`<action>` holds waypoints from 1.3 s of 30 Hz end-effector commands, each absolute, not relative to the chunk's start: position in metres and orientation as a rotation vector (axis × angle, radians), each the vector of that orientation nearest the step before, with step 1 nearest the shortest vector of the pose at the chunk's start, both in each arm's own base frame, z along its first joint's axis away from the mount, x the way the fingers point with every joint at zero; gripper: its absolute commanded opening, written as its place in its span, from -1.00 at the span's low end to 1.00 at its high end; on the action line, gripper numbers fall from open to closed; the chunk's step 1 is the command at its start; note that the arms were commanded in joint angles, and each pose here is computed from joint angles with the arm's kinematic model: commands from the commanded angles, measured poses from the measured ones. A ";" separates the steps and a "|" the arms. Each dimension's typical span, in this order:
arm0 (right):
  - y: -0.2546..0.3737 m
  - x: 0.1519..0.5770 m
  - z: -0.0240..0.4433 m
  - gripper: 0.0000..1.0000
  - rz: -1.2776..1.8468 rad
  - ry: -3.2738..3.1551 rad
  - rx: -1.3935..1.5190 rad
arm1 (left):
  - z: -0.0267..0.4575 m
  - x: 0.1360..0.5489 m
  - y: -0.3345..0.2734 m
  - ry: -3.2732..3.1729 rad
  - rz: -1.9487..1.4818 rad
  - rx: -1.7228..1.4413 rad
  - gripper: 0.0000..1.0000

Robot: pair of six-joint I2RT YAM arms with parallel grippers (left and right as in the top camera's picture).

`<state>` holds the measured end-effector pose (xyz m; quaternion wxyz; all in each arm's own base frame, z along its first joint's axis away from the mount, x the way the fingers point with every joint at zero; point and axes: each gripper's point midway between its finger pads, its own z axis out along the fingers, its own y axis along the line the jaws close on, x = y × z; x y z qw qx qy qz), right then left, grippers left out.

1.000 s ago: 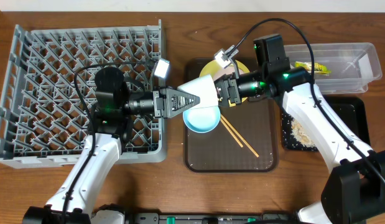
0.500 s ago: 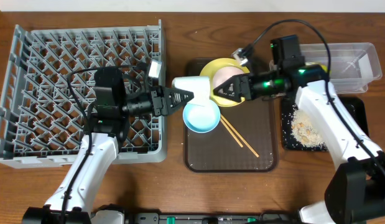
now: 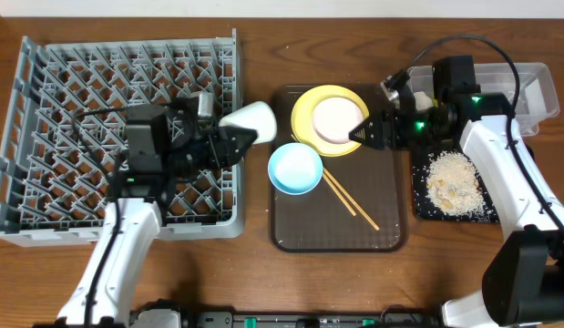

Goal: Sort waste into correct bins and load items into the dishwasher rack
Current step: 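Carry the cup left with the left gripper and lower it into the rack, then open the left gripper to release the cup and lift away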

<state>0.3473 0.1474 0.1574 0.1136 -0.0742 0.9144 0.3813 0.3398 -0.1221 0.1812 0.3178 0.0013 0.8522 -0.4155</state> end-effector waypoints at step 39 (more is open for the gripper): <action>0.085 0.331 0.158 -0.79 0.463 2.795 -0.279 | 0.107 0.272 0.046 2.890 0.118 -0.475 -0.43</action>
